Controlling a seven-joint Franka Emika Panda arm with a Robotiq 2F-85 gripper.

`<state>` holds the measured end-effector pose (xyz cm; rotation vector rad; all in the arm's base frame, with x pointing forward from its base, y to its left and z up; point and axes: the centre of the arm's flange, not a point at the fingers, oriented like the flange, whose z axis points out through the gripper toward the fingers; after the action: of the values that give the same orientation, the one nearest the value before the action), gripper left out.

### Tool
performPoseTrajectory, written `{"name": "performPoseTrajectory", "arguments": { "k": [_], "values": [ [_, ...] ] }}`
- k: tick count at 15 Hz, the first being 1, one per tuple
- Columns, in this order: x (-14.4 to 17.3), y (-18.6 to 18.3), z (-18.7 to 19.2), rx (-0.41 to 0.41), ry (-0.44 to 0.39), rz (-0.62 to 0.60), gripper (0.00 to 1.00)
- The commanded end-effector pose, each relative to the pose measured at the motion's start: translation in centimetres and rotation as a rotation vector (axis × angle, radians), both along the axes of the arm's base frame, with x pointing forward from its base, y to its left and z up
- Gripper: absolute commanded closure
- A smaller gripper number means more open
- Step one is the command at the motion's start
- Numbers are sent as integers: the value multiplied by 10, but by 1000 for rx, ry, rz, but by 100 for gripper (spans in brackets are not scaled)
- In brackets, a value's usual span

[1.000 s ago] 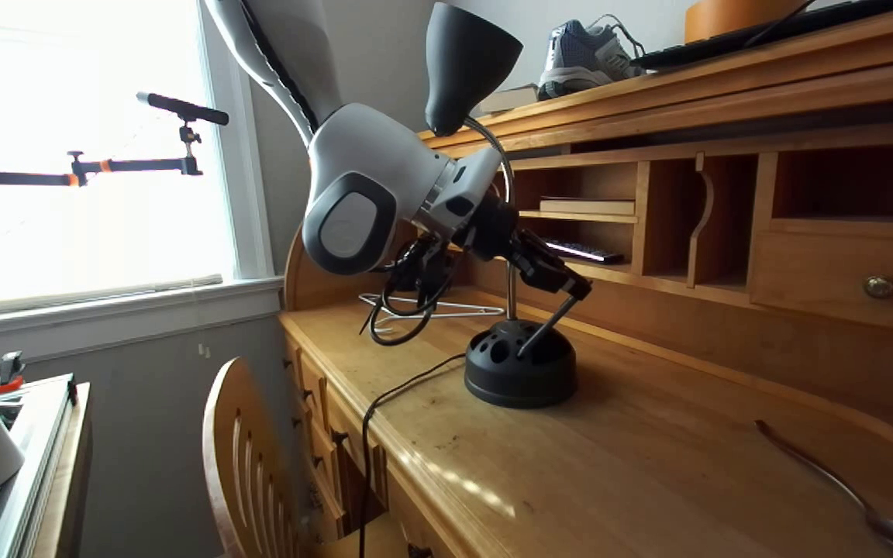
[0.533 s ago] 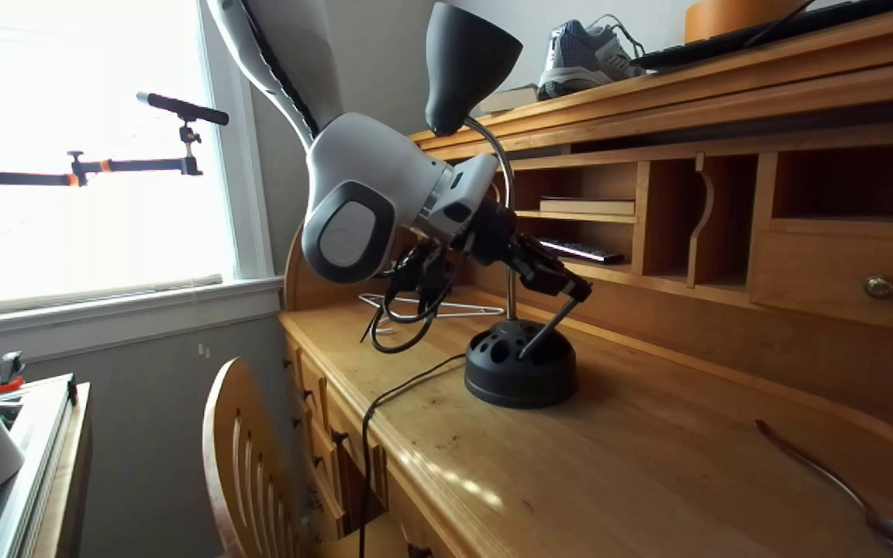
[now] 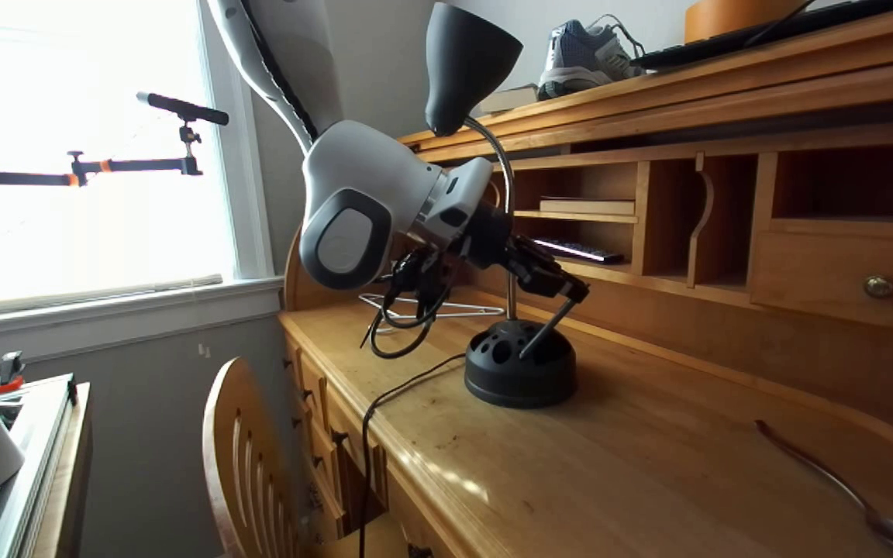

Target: Put the black pen in the lamb base

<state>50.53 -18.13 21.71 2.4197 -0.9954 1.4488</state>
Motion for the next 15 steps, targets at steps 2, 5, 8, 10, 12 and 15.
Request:
{"name": "performPoseTrajectory", "arguments": {
  "k": [2,5,8,10,12,15],
  "values": [
    [-4,7,-11,-18,-13,-11,96],
    [-9,12,-7,-35,-63,-20,96],
    [-13,16,-9,-49,-72,-35,96],
    [-14,18,-12,-55,-65,-49,96],
    [-16,19,-16,-61,-51,-60,96],
    [-16,23,-17,-72,-51,-72,96]
  ]
}}
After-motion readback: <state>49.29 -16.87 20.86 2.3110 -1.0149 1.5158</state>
